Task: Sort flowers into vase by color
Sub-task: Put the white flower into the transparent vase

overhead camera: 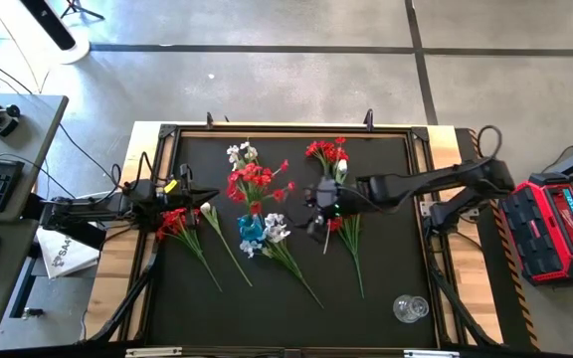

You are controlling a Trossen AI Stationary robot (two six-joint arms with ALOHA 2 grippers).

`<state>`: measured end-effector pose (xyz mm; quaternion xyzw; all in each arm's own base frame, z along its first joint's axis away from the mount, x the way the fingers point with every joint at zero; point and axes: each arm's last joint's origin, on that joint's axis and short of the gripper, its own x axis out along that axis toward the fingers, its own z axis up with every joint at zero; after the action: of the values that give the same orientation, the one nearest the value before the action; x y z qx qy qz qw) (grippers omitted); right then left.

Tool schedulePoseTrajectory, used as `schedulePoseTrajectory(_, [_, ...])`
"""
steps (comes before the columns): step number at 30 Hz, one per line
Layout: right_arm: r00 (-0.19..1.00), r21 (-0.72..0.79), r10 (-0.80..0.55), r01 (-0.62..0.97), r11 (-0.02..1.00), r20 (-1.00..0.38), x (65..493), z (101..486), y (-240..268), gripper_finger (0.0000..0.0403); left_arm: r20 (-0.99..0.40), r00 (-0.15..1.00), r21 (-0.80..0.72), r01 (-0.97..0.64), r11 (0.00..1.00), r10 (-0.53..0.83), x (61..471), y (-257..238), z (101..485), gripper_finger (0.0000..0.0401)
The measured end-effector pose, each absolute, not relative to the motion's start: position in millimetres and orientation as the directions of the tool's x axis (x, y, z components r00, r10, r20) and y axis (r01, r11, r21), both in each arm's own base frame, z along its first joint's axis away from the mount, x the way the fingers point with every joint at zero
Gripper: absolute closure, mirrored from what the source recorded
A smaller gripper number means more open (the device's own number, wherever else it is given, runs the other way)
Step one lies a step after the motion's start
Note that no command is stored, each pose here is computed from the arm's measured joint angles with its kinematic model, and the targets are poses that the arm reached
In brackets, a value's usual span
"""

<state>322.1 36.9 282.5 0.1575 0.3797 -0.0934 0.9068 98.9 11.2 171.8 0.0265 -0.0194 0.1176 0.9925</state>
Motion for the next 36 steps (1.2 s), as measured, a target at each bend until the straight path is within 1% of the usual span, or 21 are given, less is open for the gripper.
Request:
schedulePoseTrajectory(2, [0.651, 0.219, -0.088, 0.376, 0.900, -0.754, 312, 282, 45, 0.0149, 0.044, 0.968, 0.045, -0.248, 0.968, 0.246, 99, 12, 172, 0.0394])
schedulePoseTrajectory(4, [0.592, 0.185, -0.161, 0.481, 0.857, -0.790, 305, 277, 51, 0.0154, 0.045, 0.967, 0.012, -0.250, 0.968, 0.249, 99, 12, 172, 0.0394])
schedulePoseTrajectory(8, [0.440, 0.095, -0.297, 0.676, 0.731, -0.848, 295, 261, 47, 0.0165, 0.044, 0.968, -0.081, -0.242, 0.967, 0.246, 99, 12, 172, 0.0394])
schedulePoseTrajectory(12, [0.277, 0.010, -0.346, 0.792, 0.610, -0.896, 288, 241, 18, 0.0182, 0.044, 0.968, -0.134, -0.239, 0.962, 0.247, 99, 12, 172, 0.0394])
schedulePoseTrajectory(17, [0.195, 0.005, -0.365, 0.887, 0.461, -0.910, 281, 224, -34, 0.0211, 0.039, 0.969, -0.192, -0.232, 0.954, 0.244, 99, 12, 171, 0.0394])
schedulePoseTrajectory(19, [0.190, 0.027, -0.356, 0.909, 0.417, -0.915, 278, 216, -52, 0.0220, 0.038, 0.969, -0.211, -0.230, 0.950, 0.243, 99, 11, 171, 0.0394])
schedulePoseTrajectory(22, [0.220, 0.081, -0.334, 0.920, 0.383, -0.917, 274, 201, -73, 0.0232, 0.032, 0.973, -0.233, -0.217, 0.948, 0.230, 99, 11, 171, 0.0394])
schedulePoseTrajectory(25, [0.277, 0.138, -0.328, 0.911, 0.389, -0.903, 271, 183, -84, 0.0246, 0.015, 0.977, -0.261, -0.204, 0.944, 0.215, 99, 11, 169, 0.0394])
schedulePoseTrajectory(32, [0.291, 0.152, -0.338, 0.911, 0.383, -0.895, 258, 156, -88, 0.0304, -0.008, 0.981, -0.274, -0.187, 0.943, 0.192, 99, 10, 167, 0.0394])
schedulePoseTrajectory(36, [0.333, 0.189, -0.320, 0.893, 0.408, -0.887, 254, 144, -86, 0.0328, -0.008, 0.982, -0.274, -0.182, 0.945, 0.187, 99, 10, 167, 0.0394])
